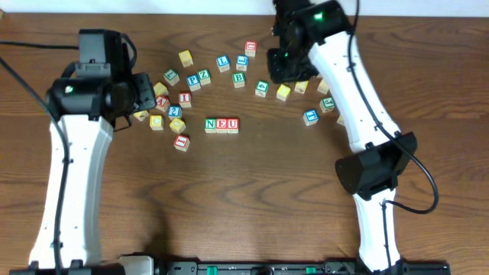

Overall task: Spell out NEURIPS
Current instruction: 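Raise the right gripper away from the NEU row toward the back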

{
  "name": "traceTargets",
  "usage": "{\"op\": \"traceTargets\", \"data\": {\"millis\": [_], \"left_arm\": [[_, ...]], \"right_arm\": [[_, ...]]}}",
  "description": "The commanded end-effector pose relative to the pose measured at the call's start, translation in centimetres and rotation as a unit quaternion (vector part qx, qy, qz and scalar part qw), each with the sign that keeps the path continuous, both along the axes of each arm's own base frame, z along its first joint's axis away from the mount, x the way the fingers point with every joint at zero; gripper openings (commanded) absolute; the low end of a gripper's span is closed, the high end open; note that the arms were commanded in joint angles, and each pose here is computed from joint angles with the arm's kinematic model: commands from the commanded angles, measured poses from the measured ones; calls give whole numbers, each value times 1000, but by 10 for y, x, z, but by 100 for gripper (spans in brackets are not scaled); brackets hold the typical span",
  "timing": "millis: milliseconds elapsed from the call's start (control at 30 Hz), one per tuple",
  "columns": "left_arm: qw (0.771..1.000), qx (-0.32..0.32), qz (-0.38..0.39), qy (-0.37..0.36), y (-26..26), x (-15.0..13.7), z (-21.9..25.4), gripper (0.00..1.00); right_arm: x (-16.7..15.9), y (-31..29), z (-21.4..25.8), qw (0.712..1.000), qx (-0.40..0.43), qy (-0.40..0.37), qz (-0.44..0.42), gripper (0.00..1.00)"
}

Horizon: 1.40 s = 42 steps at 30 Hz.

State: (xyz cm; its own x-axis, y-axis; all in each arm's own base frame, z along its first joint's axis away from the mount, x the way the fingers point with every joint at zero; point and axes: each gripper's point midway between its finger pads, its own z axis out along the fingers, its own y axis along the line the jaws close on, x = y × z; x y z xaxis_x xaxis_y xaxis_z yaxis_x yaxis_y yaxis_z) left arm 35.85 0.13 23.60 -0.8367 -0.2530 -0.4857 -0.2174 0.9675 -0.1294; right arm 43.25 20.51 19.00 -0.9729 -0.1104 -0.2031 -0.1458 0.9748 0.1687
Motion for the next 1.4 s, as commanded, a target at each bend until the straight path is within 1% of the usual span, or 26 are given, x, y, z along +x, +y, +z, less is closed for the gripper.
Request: {"op": "traceTargets", "data": {"millis": [0,33,100,167,233,367,533,600,700,800,967,1133,1367], "left_arm": [[1000,9,1,-15,4,-6,16,51],[1000,8,1,-14,4,-8,17,57],[1000,8,1,-9,3,-11,16,63],[1000,5,1,-2,3,-14,14,64],[1000,-1,-2,6,0,-18,13,65],[1000,-1,-3,19,0,-23,9,67],[1000,-2,-2,29,0,-28,7,76],[999,-2,-3,34,0,-30,6,80],[999,-2,-3,37,0,-31,5,81],[999,-2,-2,37,0,-31,5,82],[999,-2,-2,37,0,-31,5,84],[999,-17,26,39,0,-32,4,84],[999,-17,26,39,0,-32,4,84]], "right_arm": [[3,-12,21,1000,-1,-23,7,43],[2,-16,25,1000,-2,-24,6,46],[-1,-22,33,1000,-4,-26,7,50],[-3,-28,40,1000,-4,-28,5,52],[-3,-30,48,999,4,-38,11,57],[-5,-37,65,998,10,-57,6,65],[-14,-49,98,995,17,-95,3,72],[-18,-56,113,994,21,-112,-3,73],[-24,-67,133,990,27,-134,-13,74],[-25,-76,141,989,28,-144,-23,75],[-23,-85,136,990,24,-137,-34,78],[-20,-86,130,991,20,-130,-36,78],[-16,-85,117,992,15,-117,-36,80]]}}
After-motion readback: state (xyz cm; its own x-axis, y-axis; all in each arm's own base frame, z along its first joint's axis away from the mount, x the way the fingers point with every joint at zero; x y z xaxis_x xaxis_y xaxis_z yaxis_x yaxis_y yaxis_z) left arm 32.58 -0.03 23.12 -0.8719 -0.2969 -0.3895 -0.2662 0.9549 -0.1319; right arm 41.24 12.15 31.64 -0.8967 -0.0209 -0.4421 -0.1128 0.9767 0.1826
